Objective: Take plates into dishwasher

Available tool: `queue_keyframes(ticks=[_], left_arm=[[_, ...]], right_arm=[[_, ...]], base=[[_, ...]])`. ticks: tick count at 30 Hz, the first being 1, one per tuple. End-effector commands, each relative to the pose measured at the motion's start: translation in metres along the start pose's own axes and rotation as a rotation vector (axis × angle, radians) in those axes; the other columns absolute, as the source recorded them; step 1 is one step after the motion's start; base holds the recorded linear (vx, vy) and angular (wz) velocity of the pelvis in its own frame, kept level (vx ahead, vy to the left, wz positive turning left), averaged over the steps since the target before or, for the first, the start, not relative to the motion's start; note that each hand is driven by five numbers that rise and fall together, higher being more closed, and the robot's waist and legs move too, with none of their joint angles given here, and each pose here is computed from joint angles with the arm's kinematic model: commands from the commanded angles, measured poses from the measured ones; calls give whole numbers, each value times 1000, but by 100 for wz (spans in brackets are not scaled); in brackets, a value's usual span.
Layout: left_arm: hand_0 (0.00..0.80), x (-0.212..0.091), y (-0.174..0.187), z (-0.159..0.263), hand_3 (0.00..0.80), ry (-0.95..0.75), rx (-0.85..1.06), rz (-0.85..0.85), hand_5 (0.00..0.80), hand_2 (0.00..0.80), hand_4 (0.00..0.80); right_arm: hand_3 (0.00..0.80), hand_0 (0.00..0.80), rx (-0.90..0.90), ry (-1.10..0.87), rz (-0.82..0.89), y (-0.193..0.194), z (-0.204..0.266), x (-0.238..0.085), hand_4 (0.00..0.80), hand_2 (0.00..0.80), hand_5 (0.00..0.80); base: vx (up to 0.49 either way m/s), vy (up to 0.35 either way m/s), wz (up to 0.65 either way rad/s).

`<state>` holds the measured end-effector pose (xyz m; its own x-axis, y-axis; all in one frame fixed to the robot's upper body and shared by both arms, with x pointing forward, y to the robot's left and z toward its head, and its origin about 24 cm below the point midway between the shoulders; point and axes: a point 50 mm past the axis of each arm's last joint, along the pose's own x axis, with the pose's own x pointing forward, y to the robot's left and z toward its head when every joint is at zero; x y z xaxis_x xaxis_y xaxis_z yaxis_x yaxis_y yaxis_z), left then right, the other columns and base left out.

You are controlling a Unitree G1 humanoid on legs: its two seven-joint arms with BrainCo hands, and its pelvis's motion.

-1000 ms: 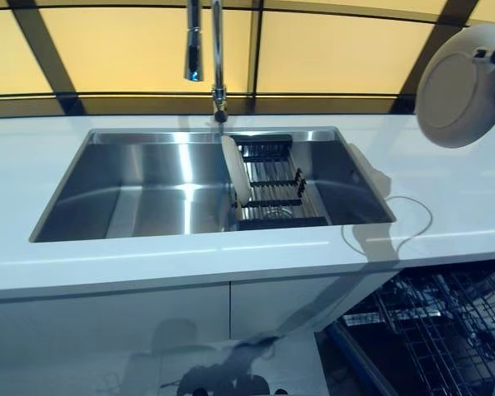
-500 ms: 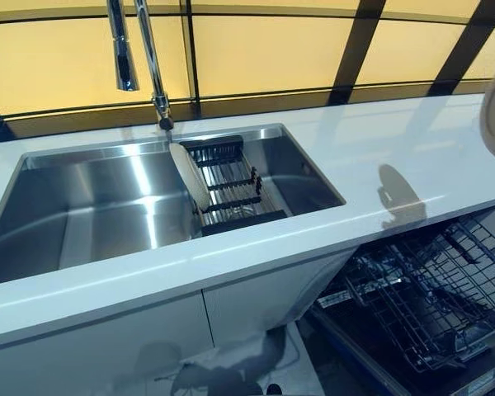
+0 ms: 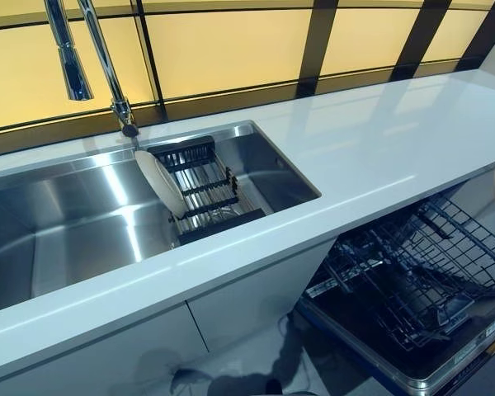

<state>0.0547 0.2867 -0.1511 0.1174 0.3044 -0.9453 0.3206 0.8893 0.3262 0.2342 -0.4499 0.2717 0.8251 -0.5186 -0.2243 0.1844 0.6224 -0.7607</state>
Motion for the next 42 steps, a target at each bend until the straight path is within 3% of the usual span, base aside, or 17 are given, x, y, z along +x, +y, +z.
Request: queue_keyframes(ticks=[1, 20, 42], left_arm=[[0, -2, 34, -13, 0, 52, 10, 74, 0, 0, 0], [0, -3, 39, -9, 0, 46, 24, 93, 0, 0, 0], [0, -4, 36, 16, 0, -51, 35, 75, 0, 0, 0]], right_arm=[[800, 800, -57, -168, -13, -7, 23, -9, 800, 800, 800], [800, 800, -284, -161, 220, 58, -10, 5, 800, 800, 800], [800, 800, -380, -162, 211, 103, -8, 30, 800, 800, 800]], base=[[0, 0, 0], [1, -23, 0], [-34, -19, 4]])
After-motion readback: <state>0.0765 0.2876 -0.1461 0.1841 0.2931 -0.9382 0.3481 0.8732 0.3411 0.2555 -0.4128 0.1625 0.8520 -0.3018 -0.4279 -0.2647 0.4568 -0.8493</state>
